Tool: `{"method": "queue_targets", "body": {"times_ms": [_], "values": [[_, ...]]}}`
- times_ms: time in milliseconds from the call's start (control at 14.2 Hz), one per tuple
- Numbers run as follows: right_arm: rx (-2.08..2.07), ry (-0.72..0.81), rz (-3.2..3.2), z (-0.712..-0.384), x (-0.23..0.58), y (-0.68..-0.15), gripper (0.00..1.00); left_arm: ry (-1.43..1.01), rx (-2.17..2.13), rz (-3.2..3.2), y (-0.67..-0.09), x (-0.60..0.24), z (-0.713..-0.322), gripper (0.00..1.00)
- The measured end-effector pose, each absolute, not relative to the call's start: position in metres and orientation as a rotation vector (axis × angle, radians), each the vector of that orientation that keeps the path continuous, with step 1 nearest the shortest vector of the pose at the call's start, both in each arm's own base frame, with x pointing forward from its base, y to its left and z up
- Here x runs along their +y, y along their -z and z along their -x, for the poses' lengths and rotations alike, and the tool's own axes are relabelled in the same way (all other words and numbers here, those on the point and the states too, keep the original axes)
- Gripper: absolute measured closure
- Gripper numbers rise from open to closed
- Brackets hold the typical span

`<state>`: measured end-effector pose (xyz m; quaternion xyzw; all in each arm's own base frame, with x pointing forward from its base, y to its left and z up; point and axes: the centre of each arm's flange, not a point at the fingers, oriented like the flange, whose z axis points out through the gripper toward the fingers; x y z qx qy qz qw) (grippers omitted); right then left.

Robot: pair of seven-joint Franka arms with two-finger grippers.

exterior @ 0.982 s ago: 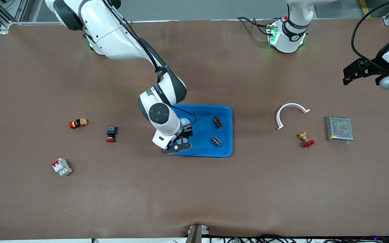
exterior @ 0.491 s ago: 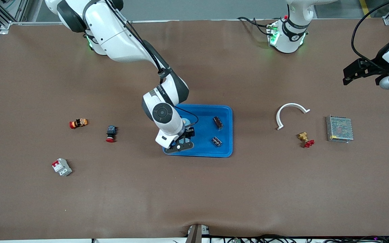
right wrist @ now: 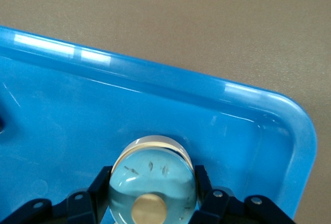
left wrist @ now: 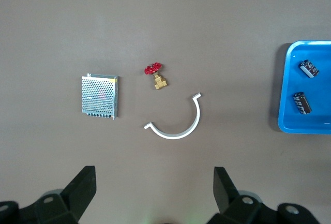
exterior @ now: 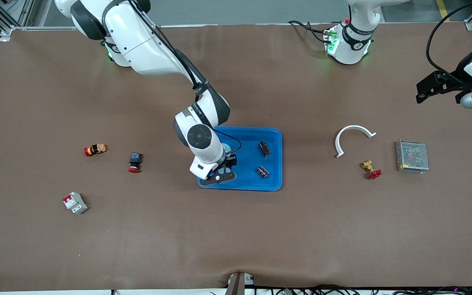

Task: Place electrolytic capacitor and blue bell in tray
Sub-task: 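Lower the bell into the tray beside the other bell and open the right gripper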

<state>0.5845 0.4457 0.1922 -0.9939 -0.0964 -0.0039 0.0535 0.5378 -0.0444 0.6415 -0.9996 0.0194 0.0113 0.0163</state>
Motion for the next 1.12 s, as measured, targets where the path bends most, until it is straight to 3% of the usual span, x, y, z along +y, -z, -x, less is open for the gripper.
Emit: {"method": "queue_targets", "body": {"times_ms": [211,421,842,1123], "values": [[-0.292,0.013,3.020,-0.583,0.447,-0.192,0.29,-0.035,0.060,3.108,-0.641,-0.044,-0.538,0.00],[-0.290,0.016,3.020,-0.584,0.447,-0.192,0.01,-0.035,0.060,3.108,-0.641,-0.044,-0.538,0.00],[-0.286,-0.002,3.032,-0.588,0.444,-0.206,0.00,-0.035,0.060,3.108,-0.641,-0.044,-0.538,0.00],[-0.305,-0.101,3.049,-0.582,0.442,-0.282,0.00,-0.036,0.060,3.108,-0.641,-0.044,-0.538,0.00]]}}
